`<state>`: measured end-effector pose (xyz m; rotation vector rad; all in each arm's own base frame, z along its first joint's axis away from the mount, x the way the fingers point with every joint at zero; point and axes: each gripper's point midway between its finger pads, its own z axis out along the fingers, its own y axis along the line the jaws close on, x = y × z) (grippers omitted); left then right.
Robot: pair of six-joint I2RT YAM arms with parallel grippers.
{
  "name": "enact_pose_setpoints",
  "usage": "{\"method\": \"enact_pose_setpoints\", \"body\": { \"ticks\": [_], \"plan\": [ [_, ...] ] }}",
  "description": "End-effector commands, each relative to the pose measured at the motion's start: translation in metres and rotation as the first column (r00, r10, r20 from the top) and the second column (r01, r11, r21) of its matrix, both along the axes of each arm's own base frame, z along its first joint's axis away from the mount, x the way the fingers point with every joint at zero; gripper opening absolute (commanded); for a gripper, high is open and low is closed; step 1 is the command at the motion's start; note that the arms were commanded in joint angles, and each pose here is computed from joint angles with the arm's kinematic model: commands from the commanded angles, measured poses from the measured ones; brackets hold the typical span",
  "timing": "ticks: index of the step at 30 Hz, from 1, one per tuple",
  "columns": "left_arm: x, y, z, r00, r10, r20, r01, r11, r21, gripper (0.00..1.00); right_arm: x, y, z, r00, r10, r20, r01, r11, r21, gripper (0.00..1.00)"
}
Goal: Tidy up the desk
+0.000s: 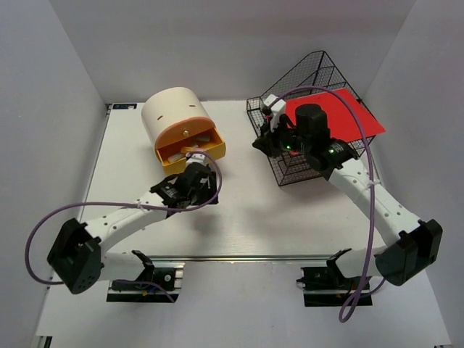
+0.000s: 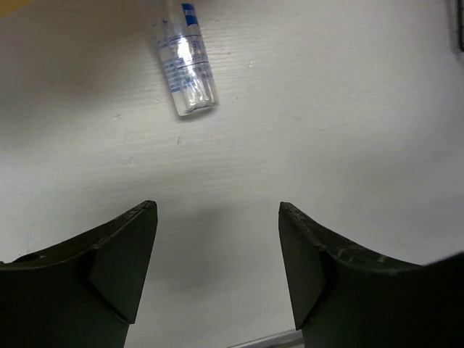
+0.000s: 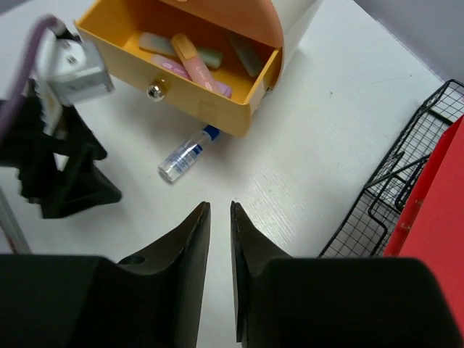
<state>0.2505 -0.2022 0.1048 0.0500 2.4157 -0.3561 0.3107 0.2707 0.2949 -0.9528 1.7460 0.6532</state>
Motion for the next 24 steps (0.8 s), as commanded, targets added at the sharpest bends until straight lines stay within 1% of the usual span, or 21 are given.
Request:
{"method": "enact_pose_setpoints", "body": {
  "ticks": [1,4,6,7,9,10,11,12,13,14,15,16,17,18,19,20,21,22,23,24],
  "plan": [
    [0.020,0.005,0.009,0.984,0.149,0.096,-0.155,0.987,0.052,0.78,-0.009,-0.001,0.044,0.998,0.025,0.064,-0.033,0.992,0.124,0.24],
    [0.025,0.002,-0.001,0.970,0.219,0.107,-0.225,0.973,0.056,0.78,-0.010,-0.006,0.052,0.997,0.036,0.072,-0.047,0.987,0.151,0.25],
    [0.026,-0.002,-0.001,0.968,0.228,0.110,-0.234,0.971,0.052,0.77,-0.013,-0.006,0.055,0.994,0.059,0.087,-0.072,0.987,0.146,0.25],
    [0.024,-0.006,0.003,0.968,0.224,0.112,-0.230,0.972,0.040,0.76,-0.018,-0.003,0.054,0.990,0.099,0.099,-0.112,0.984,0.136,0.24],
    [0.019,-0.010,0.016,0.973,0.190,0.130,-0.192,0.981,0.005,0.70,-0.026,-0.004,0.042,0.982,0.160,0.103,-0.169,0.982,0.088,0.19],
    [0.016,-0.008,0.020,0.979,0.143,0.145,-0.148,0.989,0.023,0.56,-0.031,-0.001,0.035,0.960,0.236,0.149,-0.243,0.969,0.035,0.09],
    [0.009,-0.005,0.026,0.982,0.115,0.150,-0.118,0.993,0.009,0.43,-0.038,-0.001,0.018,0.945,0.299,0.131,-0.300,0.954,-0.014,0.02],
    [0.003,0.000,0.028,0.984,0.094,0.149,-0.098,0.995,0.021,0.28,-0.041,0.001,0.008,0.927,0.349,0.138,-0.345,0.937,-0.053,0.00],
    [-0.002,0.004,0.030,0.986,0.045,0.162,-0.053,0.997,0.047,0.11,-0.044,0.004,0.005,0.878,0.435,0.199,-0.421,0.900,-0.110,0.00],
    [-0.004,0.014,0.031,0.986,0.040,0.165,-0.049,0.997,0.055,0.06,-0.045,0.008,-0.009,0.850,0.493,0.187,-0.474,0.870,-0.139,0.00],
    [-0.017,0.021,0.038,0.984,-0.013,0.177,0.005,0.999,0.045,0.04,-0.049,0.008,-0.019,0.831,0.532,0.164,-0.507,0.845,-0.173,0.00],
    [-0.022,0.026,0.044,0.981,-0.019,0.192,0.012,0.999,0.036,0.05,-0.044,0.011,-0.016,0.801,0.561,0.210,-0.519,0.825,-0.224,0.00],
    [-0.027,0.030,0.051,0.978,-0.020,0.209,0.017,1.000,0.015,0.11,-0.039,0.018,-0.026,0.796,0.574,0.195,-0.527,0.814,-0.246,0.00],
    [-0.038,0.036,0.065,0.972,-0.030,0.235,0.038,0.999,-0.030,0.19,-0.036,0.023,-0.031,0.791,0.582,0.189,-0.525,0.805,-0.277,0.01],
    [-0.043,0.040,0.074,0.968,-0.022,0.251,0.038,0.998,-0.058,0.43,-0.030,0.031,-0.025,0.758,0.610,0.232,-0.530,0.783,-0.325,0.02],
    [-0.051,0.048,0.075,0.971,-0.005,0.240,0.022,0.998,-0.067,0.58,-0.024,0.039,-0.041,0.752,0.627,0.201,-0.543,0.763,-0.351,0.03],
    [-0.055,0.056,0.092,0.960,0.027,0.278,0.006,0.993,-0.119,0.69,-0.016,0.042,-0.047,0.755,0.626,0.197,-0.527,0.758,-0.385,0.04],
    [-0.058,0.058,0.096,0.959,0.048,0.279,-0.007,0.989,-0.146,0.78,-0.018,0.055,-0.051,0.725,0.657,0.206,-0.544,0.729,-0.415,0.03],
    [-0.061,0.062,0.098,0.958,0.065,0.278,-0.020,0.986,-0.164,0.96,-0.010,0.064,-0.062,0.720,0.668,0.190,-0.548,0.714,-0.435,0.04],
    [-0.065,0.064,0.097,0.962,0.080,0.262,-0.033,0.983,-0.178,0.98,-0.003,0.068,-0.067,0.723,0.662,0.195,-0.528,0.712,-0.463,0.03]
  ]
}}
